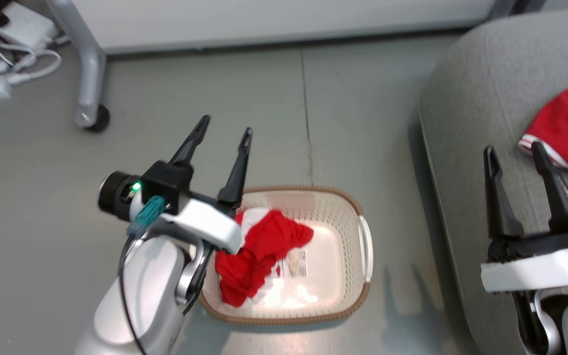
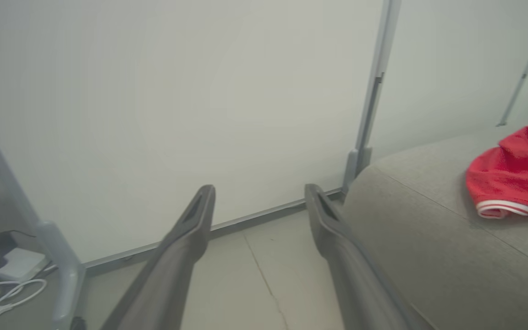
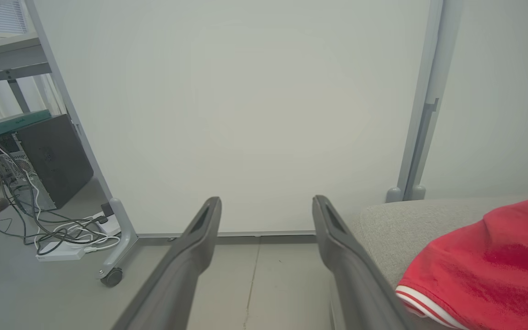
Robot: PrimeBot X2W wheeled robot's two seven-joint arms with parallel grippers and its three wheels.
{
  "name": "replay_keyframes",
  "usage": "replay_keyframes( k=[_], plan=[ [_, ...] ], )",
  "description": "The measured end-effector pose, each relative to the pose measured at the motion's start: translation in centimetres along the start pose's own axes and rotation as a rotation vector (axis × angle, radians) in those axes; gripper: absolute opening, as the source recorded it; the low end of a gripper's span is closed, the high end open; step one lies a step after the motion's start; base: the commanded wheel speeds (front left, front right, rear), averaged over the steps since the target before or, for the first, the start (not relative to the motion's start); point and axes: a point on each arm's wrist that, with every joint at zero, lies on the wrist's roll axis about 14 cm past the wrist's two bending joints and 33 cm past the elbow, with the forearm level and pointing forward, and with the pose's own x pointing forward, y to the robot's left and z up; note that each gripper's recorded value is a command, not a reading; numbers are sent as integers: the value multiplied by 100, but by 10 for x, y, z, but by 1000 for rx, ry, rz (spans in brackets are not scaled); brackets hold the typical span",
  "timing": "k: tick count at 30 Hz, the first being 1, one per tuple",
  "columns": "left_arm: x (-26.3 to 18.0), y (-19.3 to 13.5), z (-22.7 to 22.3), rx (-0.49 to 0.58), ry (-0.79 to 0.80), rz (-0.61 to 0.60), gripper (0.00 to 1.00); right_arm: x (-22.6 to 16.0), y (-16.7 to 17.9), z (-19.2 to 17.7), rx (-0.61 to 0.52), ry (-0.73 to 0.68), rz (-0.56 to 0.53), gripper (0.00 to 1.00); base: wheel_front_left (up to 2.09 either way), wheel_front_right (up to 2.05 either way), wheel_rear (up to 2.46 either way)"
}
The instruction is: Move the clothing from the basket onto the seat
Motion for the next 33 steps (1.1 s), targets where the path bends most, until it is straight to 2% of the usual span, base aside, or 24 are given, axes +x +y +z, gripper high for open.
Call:
replay_keyframes(
  k=[6, 9, 17, 22, 25, 33],
  plan=[
    [25, -31, -95, -9, 248, -136, 100, 25, -7, -22, 5, 7, -4, 100, 0, 0, 0],
    [27, -42, -148, 27, 387, -202, 100, 34, -15, -39, 12, 23, -17, 100, 0, 0, 0],
    [8, -63, -278, 206, 740, -433, 100, 48, -32, -87, 42, 68, -45, 100, 0, 0, 0],
    [-10, -65, -340, 238, 901, -514, 100, 41, -49, -116, 57, 118, -90, 100, 0, 0, 0],
    [-24, -54, -383, 283, 1013, -552, 100, 35, -59, -138, 46, 169, -114, 100, 0, 0, 0],
    [-42, -41, -441, 349, 1157, -589, 100, 27, -70, -160, 41, 229, -139, 100, 0, 0, 0]
  ],
)
